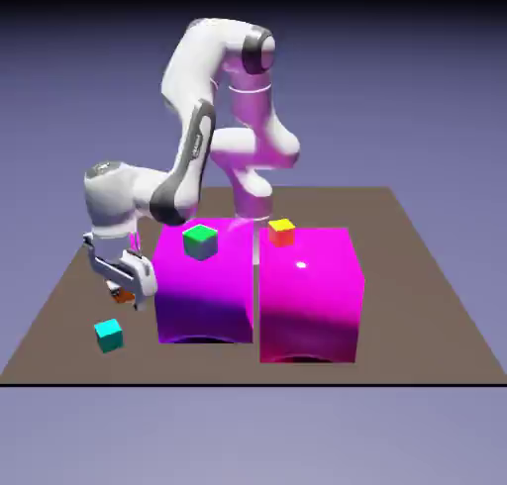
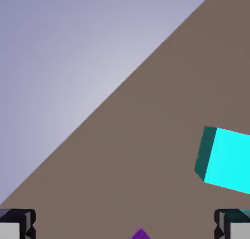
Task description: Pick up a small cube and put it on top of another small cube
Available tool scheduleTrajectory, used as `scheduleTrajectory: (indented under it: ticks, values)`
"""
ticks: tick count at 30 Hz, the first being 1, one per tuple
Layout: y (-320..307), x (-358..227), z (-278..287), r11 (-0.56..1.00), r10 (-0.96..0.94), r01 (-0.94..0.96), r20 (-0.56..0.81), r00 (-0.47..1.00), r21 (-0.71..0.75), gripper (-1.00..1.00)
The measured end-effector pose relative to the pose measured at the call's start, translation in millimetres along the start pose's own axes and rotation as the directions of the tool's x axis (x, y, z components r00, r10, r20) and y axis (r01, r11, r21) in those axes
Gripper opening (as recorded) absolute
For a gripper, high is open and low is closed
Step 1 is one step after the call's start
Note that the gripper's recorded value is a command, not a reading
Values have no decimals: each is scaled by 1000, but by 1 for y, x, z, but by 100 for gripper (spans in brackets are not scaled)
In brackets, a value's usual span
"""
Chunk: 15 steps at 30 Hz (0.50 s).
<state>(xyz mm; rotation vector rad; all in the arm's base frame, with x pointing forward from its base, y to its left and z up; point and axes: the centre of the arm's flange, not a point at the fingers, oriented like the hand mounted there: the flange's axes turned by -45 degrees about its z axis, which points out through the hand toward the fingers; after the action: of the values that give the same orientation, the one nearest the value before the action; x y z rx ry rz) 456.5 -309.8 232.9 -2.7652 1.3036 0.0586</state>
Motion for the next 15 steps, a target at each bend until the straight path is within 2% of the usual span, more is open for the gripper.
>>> scheduleTrajectory:
  ticks: [4, 6, 9, 10, 12, 15]
  values:
    - [48, 26, 37, 990, 139, -134, 95, 986, -49, 0]
    - [49, 27, 37, 989, 141, -136, 96, 985, -50, 0]
    - [51, 25, 92, 990, 140, -136, 96, 986, -49, 0]
    - [52, 23, 107, 989, 141, -136, 96, 985, -50, -100]
    - [52, 23, 107, 989, 141, -137, 96, 985, -49, -100]
    - [49, 27, 52, 990, 140, -136, 96, 986, -47, -100]
